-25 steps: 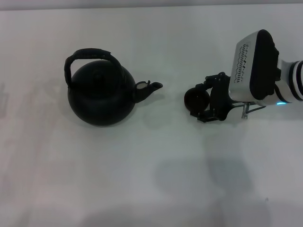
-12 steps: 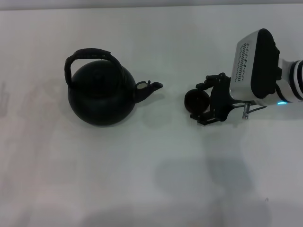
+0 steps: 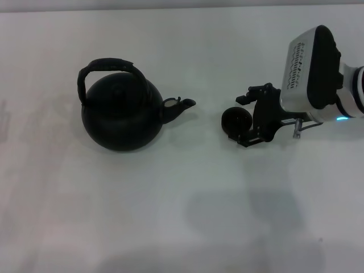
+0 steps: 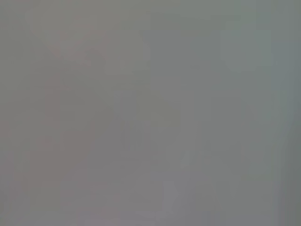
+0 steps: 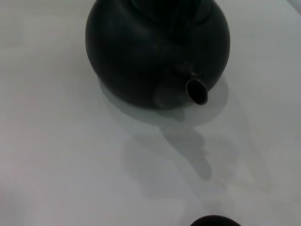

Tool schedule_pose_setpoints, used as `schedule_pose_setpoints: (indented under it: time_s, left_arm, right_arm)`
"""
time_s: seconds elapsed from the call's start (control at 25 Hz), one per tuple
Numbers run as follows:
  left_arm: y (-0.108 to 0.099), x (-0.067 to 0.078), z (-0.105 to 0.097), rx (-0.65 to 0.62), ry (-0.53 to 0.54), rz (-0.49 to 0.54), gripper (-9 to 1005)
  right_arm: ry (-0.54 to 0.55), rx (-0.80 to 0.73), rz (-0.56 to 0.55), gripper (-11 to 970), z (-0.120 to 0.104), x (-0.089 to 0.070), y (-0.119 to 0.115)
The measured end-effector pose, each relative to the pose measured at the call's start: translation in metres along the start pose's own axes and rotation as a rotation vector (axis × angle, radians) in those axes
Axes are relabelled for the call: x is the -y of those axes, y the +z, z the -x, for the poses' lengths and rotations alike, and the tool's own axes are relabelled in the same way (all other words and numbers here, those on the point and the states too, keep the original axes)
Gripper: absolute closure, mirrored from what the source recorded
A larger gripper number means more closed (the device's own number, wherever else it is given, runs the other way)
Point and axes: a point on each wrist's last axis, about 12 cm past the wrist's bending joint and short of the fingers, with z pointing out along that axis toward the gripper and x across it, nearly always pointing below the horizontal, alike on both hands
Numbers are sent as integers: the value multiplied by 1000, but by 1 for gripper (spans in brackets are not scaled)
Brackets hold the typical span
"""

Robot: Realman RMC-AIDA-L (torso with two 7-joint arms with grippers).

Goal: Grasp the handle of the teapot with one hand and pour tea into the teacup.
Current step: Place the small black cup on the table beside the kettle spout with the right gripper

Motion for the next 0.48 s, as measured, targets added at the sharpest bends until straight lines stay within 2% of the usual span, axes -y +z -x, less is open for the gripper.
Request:
schedule_pose_setpoints:
  time_s: [0.48]
  left_arm:
    - [-3, 2, -2, -17, -2, -17, 377]
  right_arm:
    - [63, 56, 16, 89, 0, 8, -18]
